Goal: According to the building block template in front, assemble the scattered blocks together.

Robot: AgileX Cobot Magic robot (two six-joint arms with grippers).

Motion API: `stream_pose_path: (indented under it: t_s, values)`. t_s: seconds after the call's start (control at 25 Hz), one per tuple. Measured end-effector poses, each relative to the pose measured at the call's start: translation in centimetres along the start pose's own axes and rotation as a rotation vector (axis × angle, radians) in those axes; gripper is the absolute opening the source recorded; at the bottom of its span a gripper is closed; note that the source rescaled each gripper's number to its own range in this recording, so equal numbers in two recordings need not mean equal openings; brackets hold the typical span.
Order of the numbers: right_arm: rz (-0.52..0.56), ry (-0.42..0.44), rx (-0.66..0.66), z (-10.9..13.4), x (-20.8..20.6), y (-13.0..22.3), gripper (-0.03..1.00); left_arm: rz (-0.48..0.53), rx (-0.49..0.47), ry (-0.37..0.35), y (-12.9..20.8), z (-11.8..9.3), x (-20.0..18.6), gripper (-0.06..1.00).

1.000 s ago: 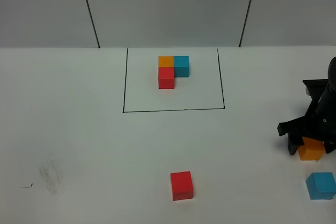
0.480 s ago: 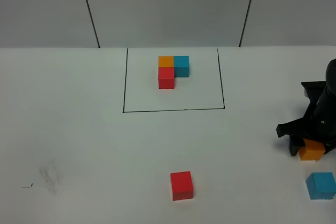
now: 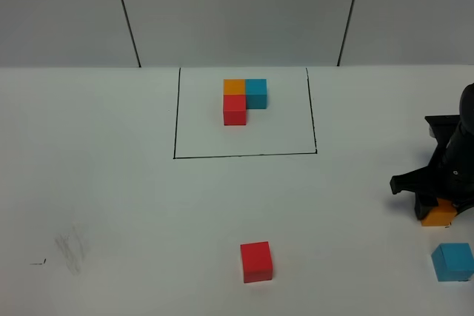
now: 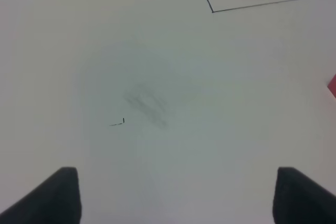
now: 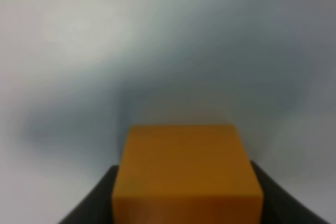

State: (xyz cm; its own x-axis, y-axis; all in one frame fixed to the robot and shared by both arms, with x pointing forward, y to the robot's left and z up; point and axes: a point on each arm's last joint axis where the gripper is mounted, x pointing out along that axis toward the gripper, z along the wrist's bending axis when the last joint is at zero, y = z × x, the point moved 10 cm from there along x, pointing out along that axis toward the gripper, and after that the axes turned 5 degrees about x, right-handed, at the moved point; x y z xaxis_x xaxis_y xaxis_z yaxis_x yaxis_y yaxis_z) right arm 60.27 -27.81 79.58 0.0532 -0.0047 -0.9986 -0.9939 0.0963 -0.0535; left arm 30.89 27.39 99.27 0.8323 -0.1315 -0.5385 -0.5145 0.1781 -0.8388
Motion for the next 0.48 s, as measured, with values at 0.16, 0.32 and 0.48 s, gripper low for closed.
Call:
stream_pose_path:
  t_s: [0.16, 0.32, 0.48]
  values:
    - [-0.004, 0.013, -0.013, -0.24, 0.0, -0.08, 0.0, 0.0, 0.0, 0.0, 0.0, 0.0, 0.0, 0.99]
    - [-0.008, 0.034, -0.035, -0.66, -0.01, -0.16, 0.0, 0.0, 0.0, 0.0, 0.0, 0.0, 0.0, 0.99]
    - [-0.008, 0.038, -0.039, -0.71, -0.01, -0.17, 0.0, 0.0, 0.0, 0.0, 0.0, 0.0, 0.0, 0.99]
